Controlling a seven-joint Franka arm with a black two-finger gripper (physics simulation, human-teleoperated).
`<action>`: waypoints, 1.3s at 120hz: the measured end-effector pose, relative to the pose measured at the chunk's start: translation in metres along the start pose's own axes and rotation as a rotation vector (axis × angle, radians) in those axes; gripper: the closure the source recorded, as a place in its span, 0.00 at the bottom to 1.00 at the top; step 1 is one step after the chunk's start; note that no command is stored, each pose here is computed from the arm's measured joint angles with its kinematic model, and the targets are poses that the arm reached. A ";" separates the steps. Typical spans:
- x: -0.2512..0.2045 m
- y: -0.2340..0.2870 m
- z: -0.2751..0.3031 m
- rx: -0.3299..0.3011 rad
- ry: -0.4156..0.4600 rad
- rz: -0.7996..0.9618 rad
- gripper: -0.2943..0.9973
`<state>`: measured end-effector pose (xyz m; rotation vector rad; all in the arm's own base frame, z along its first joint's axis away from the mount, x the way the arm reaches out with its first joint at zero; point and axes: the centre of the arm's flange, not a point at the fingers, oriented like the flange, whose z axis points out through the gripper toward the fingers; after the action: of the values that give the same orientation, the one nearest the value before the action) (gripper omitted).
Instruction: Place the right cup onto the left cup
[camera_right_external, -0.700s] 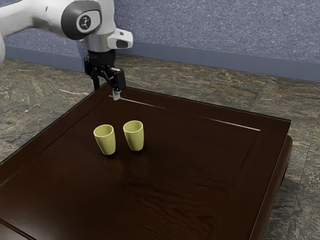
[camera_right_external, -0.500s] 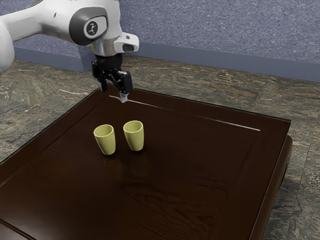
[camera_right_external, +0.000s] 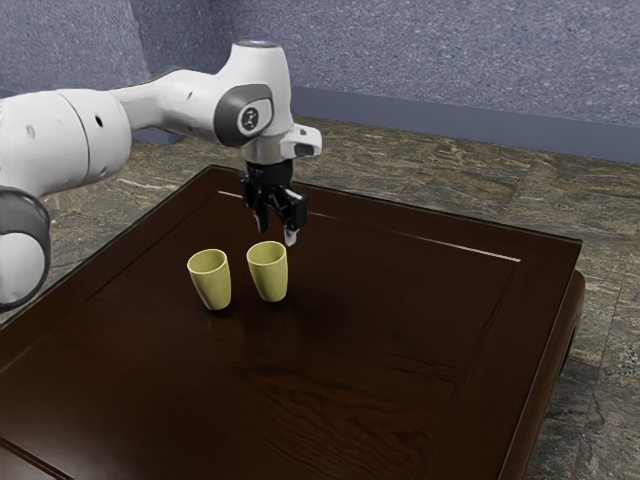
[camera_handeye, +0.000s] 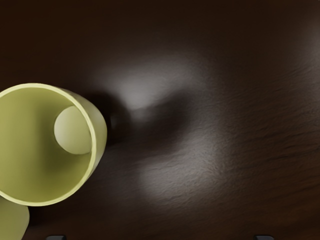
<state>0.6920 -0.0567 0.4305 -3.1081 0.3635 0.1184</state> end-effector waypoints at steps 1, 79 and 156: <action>0.001 -0.001 0.002 -0.002 0.000 -0.001 0.41; 0.044 -0.063 0.108 -0.076 0.008 0.042 0.56; 0.028 -0.070 0.071 -0.071 0.049 0.069 0.82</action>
<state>0.7302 0.0058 0.3580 -3.1742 0.4776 0.0578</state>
